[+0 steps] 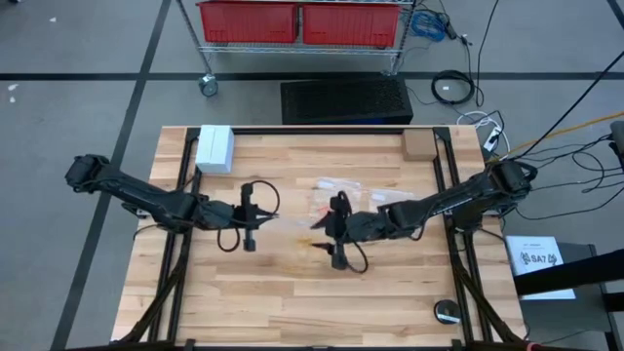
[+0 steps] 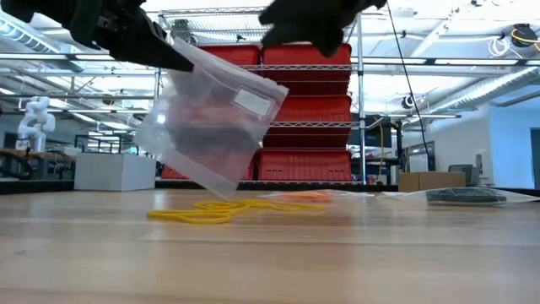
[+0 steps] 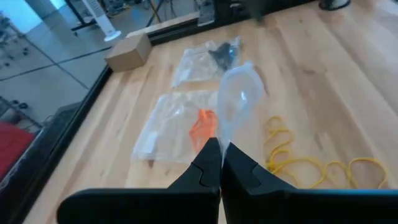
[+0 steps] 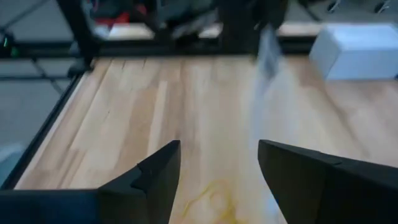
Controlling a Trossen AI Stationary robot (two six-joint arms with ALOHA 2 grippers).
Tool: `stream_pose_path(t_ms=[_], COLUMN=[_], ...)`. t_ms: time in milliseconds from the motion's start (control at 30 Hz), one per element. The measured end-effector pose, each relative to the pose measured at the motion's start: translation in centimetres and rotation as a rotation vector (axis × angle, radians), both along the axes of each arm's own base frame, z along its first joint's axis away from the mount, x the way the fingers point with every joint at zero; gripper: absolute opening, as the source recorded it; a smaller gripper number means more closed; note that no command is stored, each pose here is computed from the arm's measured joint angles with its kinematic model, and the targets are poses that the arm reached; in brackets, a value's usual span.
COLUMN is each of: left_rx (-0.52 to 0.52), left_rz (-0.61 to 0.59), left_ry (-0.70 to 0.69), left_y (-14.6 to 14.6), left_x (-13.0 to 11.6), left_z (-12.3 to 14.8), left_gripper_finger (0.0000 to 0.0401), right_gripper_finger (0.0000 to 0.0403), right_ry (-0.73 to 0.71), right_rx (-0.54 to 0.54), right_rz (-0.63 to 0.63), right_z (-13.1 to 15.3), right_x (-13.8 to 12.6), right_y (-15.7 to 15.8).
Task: Sort rubber bands
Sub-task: Put the yellow rubber band into the transparent zip bag
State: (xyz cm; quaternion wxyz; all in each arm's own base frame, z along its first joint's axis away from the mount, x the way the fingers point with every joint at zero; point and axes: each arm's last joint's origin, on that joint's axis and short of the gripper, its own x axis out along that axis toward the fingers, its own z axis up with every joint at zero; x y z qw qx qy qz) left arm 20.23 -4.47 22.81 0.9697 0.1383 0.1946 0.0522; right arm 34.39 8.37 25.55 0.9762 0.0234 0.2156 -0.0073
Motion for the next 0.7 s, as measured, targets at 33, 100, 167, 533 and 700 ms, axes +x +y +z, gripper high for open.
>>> stream_pose_path(t_ms=[33,100,167,533,700], left_rx=[0.004,0.008,0.006,-0.002,-0.025], left_rz=[0.008,0.019,0.018,0.027,0.035], left_ry=[0.003,-0.005,-0.012,-0.010,-0.009], left_y=[0.1,0.2,0.3,0.7,0.6], left_x=[-0.2,-0.5,-0.9,-1.8,-1.9], left_z=[0.1,0.3,0.6,0.4,0.2], left_gripper_finger=[0.0000,0.0000,0.0000,0.0000,0.0000], right_gripper_finger=[0.0210,0.0210,0.0210,0.0210,0.0210], right_ry=[0.019,0.071,0.122,0.278,0.365], right_rx=[-0.004,0.004,0.027,0.069,0.023], right_rz=[0.011,0.025,0.032,0.029,0.006], right_z=[-0.2,-1.0,-2.1,-10.0,-10.5], right_x=[-0.2,-0.4,-0.4,4.1,7.5], right_y=[0.3,1.2,2.2,6.3,6.8])
